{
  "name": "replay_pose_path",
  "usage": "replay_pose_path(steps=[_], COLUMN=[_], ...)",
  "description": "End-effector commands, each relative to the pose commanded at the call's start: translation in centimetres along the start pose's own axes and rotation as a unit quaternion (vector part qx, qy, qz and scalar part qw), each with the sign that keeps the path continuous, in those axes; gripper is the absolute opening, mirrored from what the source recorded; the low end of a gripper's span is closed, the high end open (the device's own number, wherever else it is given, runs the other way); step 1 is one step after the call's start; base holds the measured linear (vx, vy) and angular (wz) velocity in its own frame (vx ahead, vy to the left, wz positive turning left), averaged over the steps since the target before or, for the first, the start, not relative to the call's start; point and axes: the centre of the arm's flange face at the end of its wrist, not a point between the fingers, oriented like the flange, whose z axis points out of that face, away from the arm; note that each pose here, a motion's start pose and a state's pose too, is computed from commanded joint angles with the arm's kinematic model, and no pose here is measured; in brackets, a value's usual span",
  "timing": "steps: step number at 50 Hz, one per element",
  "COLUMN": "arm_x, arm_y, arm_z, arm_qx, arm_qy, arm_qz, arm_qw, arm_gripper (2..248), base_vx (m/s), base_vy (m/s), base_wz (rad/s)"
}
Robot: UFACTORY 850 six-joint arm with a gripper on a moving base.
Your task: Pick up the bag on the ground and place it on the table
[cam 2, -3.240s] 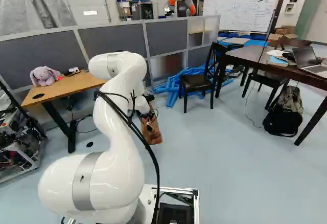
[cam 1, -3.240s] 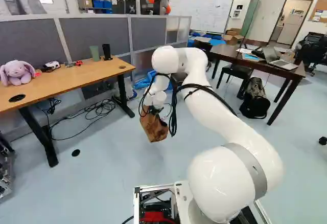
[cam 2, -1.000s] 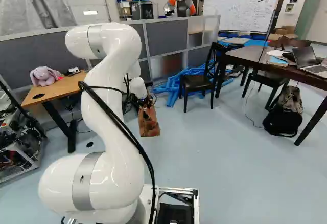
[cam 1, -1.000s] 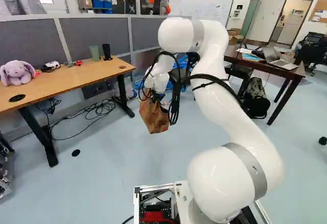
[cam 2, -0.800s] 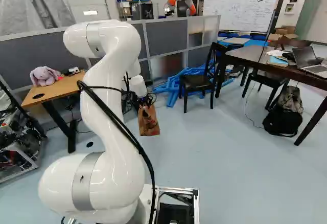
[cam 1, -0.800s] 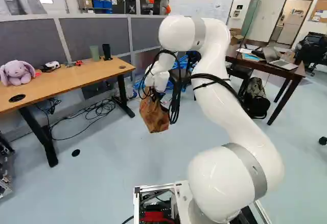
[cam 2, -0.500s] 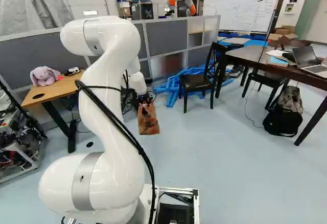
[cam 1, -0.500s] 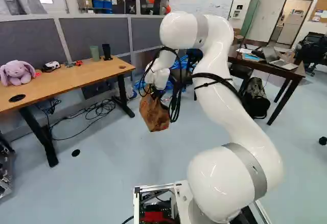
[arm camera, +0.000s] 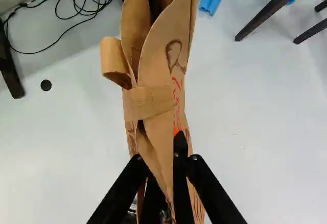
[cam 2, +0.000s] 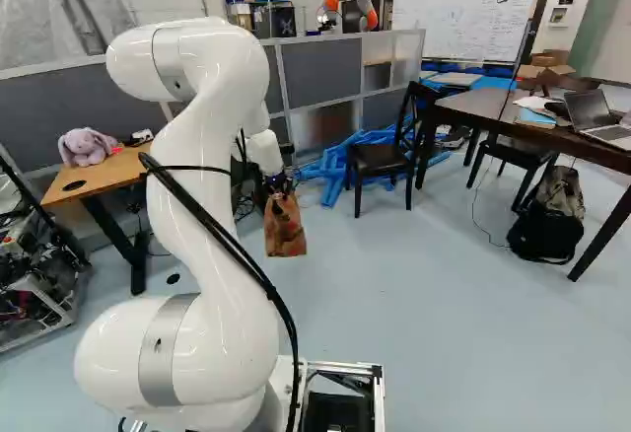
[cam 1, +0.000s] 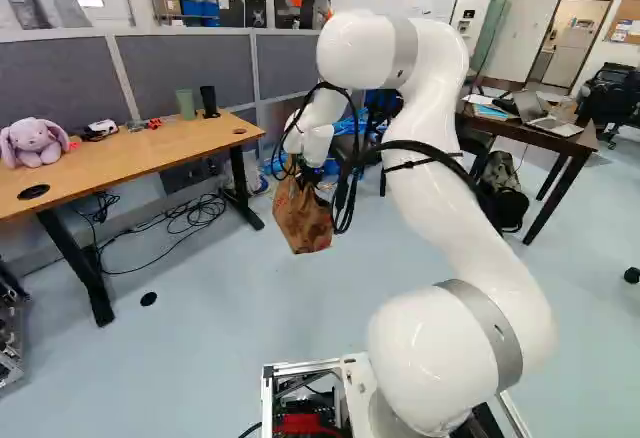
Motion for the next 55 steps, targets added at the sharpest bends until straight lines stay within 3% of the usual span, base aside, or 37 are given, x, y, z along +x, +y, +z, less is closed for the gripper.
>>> replay_pose_path(steps=[32,55], arm_x=[0.6,1.0], arm_y=[0.0,0.0], arm_z=[-4.2,-7.6], arm_qx=[0.008,0.007], arm_qy=[-0.017,0.0], arm_qz=[0.0,0.0], arm_qw=[0.9998,1.0], arm_gripper=[21,21], base_vx=[0.0,0.0], base_vy=[0.0,0.0], base_wz=[0.0,0.0])
